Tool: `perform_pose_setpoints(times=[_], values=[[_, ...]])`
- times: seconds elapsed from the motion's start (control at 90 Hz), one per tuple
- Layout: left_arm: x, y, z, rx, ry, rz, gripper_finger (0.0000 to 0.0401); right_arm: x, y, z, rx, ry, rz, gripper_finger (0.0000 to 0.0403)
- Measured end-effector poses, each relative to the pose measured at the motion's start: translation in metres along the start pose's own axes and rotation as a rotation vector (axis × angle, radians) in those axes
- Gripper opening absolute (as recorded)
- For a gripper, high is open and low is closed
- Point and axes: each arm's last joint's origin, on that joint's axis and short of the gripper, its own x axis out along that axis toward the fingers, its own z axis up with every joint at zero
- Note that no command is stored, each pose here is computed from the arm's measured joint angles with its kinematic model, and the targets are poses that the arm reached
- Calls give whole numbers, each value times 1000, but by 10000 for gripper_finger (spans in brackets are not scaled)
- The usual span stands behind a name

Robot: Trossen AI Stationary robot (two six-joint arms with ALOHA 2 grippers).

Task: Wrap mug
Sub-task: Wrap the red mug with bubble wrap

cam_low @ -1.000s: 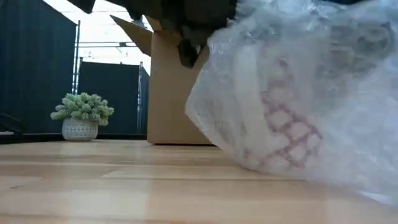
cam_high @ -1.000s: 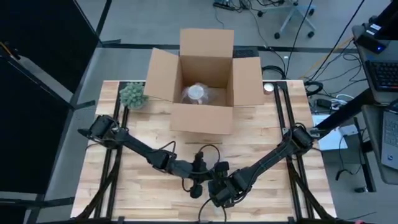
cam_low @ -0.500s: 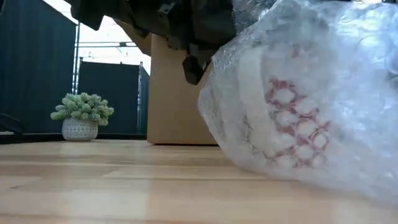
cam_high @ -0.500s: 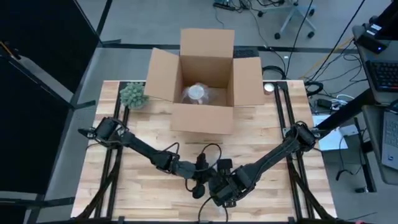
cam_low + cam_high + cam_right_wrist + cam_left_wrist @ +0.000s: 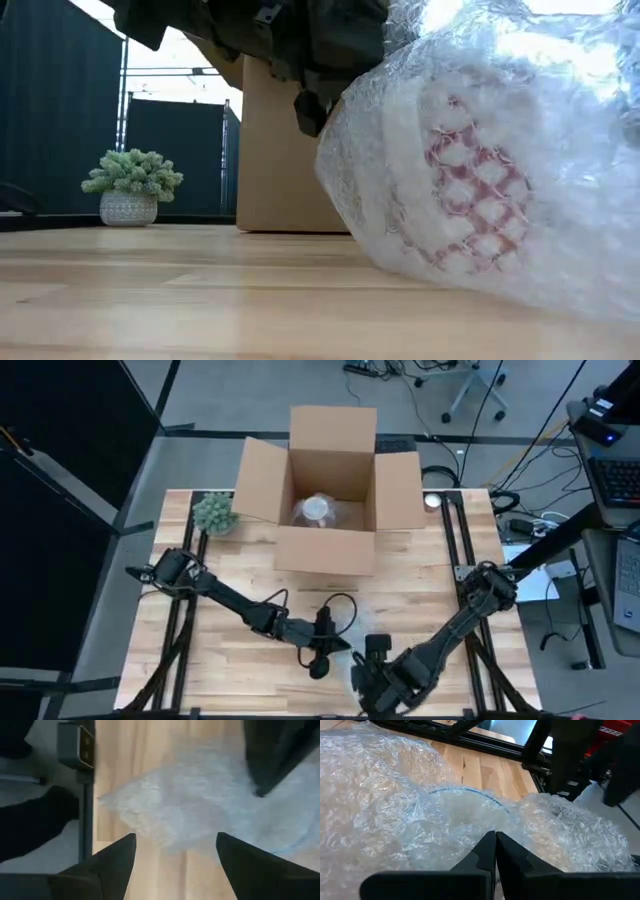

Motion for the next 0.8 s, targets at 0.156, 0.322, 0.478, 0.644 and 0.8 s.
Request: perform_pose_setpoints(times=[0.156, 0.322, 0.478, 0.644, 0.8], values=[[0, 0, 0, -1, -2, -1, 0, 14, 1, 2, -37, -111, -46, 263], [0, 0, 0, -1, -4, -1, 0, 41, -17, -7, -9, -41, -124, 263], [0, 0, 0, -3, -13, -5, 0, 62, -32, -10, 40, -28, -164, 263], [-2, -1, 4, -5, -28, -11, 0, 79, -35, -14, 61, -54, -123, 263], [-9, -4, 11, -2, -31, -19, 0, 81, -35, -15, 77, -69, -124, 263]])
